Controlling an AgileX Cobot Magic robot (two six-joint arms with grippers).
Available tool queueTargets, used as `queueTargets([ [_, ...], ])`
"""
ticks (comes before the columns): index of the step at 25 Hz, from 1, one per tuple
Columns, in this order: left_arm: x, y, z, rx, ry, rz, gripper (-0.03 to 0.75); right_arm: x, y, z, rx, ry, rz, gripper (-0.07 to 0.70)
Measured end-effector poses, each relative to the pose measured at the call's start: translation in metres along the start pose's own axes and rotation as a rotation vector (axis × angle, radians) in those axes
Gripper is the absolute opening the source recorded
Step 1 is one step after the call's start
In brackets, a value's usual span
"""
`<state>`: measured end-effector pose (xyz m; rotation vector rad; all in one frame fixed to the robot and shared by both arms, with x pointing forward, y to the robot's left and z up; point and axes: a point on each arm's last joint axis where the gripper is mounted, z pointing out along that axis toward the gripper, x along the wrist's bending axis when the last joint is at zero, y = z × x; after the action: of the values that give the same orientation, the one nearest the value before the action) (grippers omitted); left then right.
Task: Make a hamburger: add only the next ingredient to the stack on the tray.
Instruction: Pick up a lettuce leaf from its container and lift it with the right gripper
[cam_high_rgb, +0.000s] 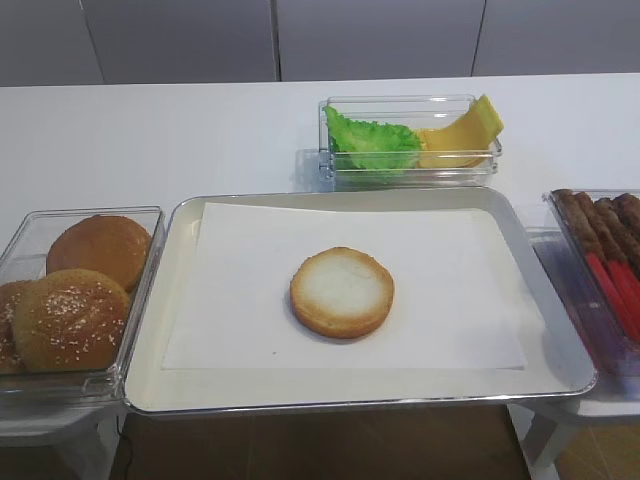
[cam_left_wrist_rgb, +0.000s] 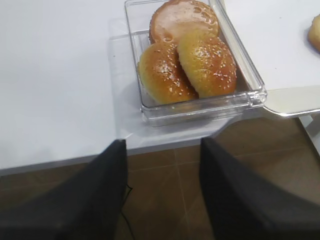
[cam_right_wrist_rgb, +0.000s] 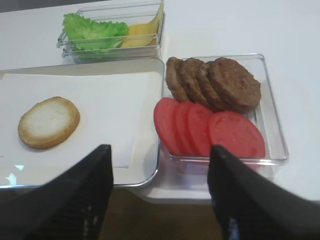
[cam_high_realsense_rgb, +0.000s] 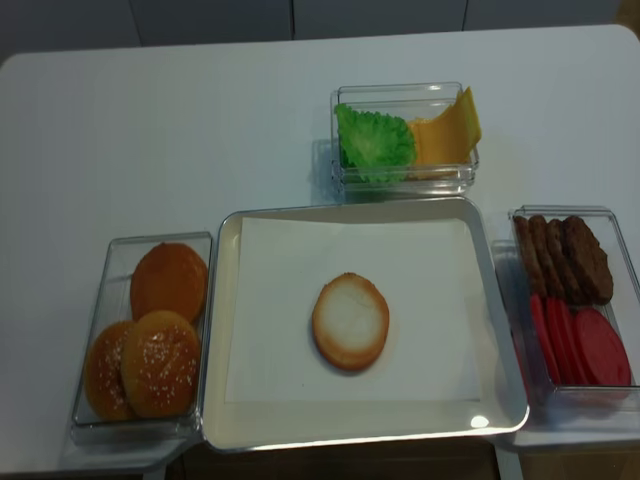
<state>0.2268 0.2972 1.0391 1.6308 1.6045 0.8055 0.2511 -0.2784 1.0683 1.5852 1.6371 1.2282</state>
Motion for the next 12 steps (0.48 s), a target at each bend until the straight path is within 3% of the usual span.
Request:
queueTargets([
  [4, 0.0, 0.0, 0.0, 0.0, 0.0, 0.0, 0.354, -0.001, 0.024, 0.023, 0.044, 0.012, -0.003, 0.447],
  [9, 0.0, 0.0, 0.0, 0.0, 0.0, 0.0, 0.354, -0.004, 0.051, 0.065, 0.132, 0.04, 0.051, 0.447],
  [12, 0.0, 0.0, 0.0, 0.0, 0.0, 0.0, 0.354, -0.003, 0.067, 0.09, 0.195, 0.079, 0.022, 0.446],
])
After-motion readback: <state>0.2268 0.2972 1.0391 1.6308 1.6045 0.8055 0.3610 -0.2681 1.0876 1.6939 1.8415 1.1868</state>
